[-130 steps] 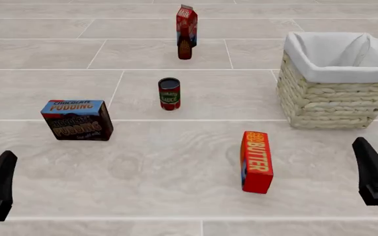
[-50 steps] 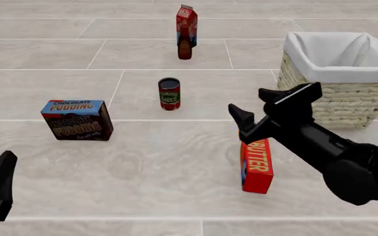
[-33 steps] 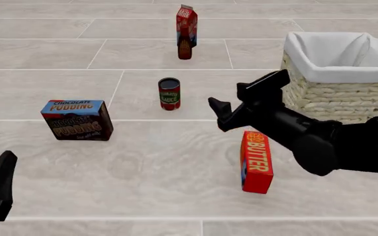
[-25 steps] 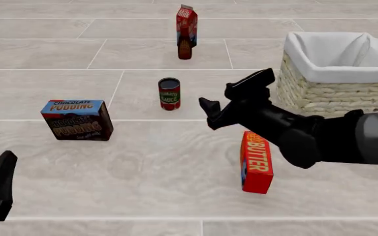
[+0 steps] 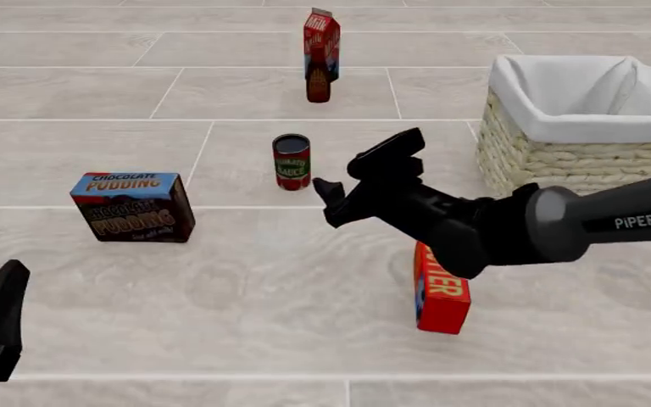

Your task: Pick the tomato sauce and place it in the basket.

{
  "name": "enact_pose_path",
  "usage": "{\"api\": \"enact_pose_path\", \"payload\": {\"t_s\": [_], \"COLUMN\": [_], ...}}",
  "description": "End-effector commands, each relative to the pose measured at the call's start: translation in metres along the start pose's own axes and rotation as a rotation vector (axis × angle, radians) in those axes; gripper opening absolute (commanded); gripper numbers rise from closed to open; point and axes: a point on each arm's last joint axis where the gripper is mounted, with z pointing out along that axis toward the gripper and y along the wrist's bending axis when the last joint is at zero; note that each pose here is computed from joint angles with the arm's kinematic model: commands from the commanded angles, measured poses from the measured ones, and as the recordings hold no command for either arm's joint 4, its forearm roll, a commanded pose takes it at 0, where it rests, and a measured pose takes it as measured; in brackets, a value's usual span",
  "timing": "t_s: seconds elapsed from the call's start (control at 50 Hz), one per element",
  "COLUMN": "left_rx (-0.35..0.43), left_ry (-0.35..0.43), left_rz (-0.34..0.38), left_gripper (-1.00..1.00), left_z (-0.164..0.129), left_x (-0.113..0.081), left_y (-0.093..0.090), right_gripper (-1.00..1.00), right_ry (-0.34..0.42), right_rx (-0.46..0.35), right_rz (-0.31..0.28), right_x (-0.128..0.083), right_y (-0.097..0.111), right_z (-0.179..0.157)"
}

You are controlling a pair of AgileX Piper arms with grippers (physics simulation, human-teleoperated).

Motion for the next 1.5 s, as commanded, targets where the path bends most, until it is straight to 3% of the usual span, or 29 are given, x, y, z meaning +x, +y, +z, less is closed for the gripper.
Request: {"api": "enact_pose_path", "payload": {"t_s": [0.02, 0.56, 1.14, 1.5], "left_rx": [0.000, 0.000, 0.000, 0.000], "left_ry": [0.000, 0.000, 0.000, 0.000], "left_rz": [0.000, 0.000, 0.000, 0.000], "left_gripper": [1.00, 1.00, 1.00, 1.00], "left_z": [0.000, 0.000, 0.000, 0.000], "left_x": [0.000, 0.000, 0.000, 0.000], "left_y": [0.000, 0.000, 0.000, 0.000], "right_gripper": [1.00, 1.00, 1.00, 1.00], "right_ry": [-0.008, -0.009, 0.002, 0.008], "right_rx": [-0.004, 0.041, 0.023, 0.045], "right_rz": [0.004, -0.021, -0.051, -0.058], "right_x": [0.005, 0.010, 0.011, 0.014], "right_y": [0.003, -0.016, -0.010, -0.021], "right_z": [0.018, 0.062, 0.101, 0.125]}}
